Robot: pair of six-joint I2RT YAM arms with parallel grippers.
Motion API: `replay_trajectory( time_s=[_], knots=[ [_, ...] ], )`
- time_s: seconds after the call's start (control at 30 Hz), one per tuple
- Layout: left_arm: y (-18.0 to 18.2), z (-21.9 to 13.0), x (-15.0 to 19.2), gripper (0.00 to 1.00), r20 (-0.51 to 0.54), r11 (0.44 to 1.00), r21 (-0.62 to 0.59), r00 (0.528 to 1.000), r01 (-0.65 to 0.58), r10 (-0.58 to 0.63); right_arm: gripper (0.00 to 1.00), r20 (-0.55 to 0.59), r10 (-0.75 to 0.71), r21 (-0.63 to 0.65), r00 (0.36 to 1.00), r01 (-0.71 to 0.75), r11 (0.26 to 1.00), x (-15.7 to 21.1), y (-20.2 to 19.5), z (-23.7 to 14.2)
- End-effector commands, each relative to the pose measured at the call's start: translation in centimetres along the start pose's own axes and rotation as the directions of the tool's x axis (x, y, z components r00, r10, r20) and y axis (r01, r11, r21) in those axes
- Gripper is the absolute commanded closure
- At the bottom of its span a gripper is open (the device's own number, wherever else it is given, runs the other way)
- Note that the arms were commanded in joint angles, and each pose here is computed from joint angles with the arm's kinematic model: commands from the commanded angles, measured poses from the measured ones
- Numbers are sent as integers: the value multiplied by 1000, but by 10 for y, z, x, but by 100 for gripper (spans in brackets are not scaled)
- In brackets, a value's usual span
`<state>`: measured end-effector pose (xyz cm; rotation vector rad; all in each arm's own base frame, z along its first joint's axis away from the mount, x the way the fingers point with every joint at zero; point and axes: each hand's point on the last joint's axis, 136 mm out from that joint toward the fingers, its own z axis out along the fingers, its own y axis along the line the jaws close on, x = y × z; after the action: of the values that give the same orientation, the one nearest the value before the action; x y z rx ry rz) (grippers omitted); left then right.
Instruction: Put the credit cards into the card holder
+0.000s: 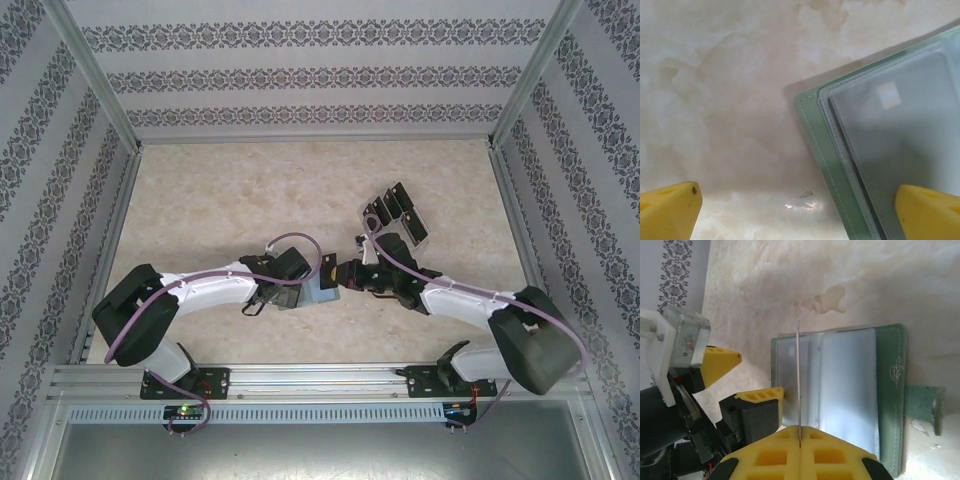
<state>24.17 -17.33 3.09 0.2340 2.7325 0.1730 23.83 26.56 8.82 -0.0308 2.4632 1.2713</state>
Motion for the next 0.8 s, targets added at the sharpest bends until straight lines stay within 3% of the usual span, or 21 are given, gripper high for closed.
replay_trajectory(
  time_s=[0.0,0.77],
  knots=[
    [18,-1,14,0,-28,997,-82,1000,-15,13,100,-6,-23,-61,1000,23,998,5,10,11],
    [17,-1,13,0,-11,998,-64,1000,-4,4,100,-94,13,-94,995,-22,995,29,-18,56]
  ],
)
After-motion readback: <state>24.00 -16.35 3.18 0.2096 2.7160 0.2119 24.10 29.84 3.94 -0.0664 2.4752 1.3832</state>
